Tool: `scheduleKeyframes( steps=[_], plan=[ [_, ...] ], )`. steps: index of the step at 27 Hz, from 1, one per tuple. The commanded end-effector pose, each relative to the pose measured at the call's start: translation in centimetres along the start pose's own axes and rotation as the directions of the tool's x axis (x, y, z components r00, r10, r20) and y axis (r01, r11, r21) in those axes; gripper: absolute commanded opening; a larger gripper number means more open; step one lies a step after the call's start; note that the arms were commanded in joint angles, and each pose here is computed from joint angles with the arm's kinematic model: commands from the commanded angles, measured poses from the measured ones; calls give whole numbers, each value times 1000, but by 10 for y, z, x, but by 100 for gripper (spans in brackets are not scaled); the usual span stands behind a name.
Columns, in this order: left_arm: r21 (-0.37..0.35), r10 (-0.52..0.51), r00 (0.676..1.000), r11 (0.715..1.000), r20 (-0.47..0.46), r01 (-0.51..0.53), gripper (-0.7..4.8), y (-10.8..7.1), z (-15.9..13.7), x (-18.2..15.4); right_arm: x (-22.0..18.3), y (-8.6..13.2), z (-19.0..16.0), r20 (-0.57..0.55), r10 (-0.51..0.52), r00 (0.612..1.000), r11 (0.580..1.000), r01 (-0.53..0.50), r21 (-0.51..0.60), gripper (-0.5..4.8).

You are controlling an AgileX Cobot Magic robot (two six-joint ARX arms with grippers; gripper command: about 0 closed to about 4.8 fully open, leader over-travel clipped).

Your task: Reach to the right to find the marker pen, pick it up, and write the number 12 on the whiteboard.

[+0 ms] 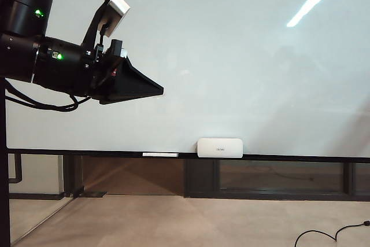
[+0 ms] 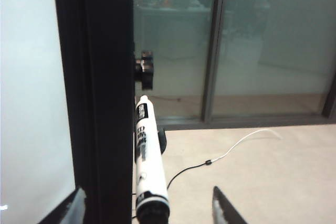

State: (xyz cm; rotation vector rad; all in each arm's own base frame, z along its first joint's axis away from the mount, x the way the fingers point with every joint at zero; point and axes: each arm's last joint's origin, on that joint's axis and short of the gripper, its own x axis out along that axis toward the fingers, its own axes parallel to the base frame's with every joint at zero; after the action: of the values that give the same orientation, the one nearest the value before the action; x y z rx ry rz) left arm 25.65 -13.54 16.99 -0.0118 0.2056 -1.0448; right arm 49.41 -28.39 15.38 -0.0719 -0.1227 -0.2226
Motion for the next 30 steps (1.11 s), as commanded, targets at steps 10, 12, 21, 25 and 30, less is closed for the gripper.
scheduleKeyframes(
  steps=[10, 12, 21, 25, 30],
  plan=[
    [10, 23, 1000, 1000, 12, -23, -5, 2, 7, 3, 0, -24, -14, 4, 43, 999, 999, -43, 6, 308],
    [7, 23, 1000, 1000, 7, -23, -5, 2, 6, 3, 0, -23, -14, 2, 75, 997, 997, -75, 23, 306],
    [8, 22, 1000, 1000, -2, -22, -5, 2, 5, 3, 5, -15, -6, 40, 101, 994, 995, -102, 15, 306],
    [11, 23, 1000, 1000, -1, -23, -5, 2, 5, 3, 10, -9, -1, 52, 112, 992, 994, -113, 4, 306],
    [19, 24, 1000, 1000, 3, -24, -5, 2, 7, 3, 15, -8, -6, 50, 78, 996, 997, -78, 8, 305]
  ],
)
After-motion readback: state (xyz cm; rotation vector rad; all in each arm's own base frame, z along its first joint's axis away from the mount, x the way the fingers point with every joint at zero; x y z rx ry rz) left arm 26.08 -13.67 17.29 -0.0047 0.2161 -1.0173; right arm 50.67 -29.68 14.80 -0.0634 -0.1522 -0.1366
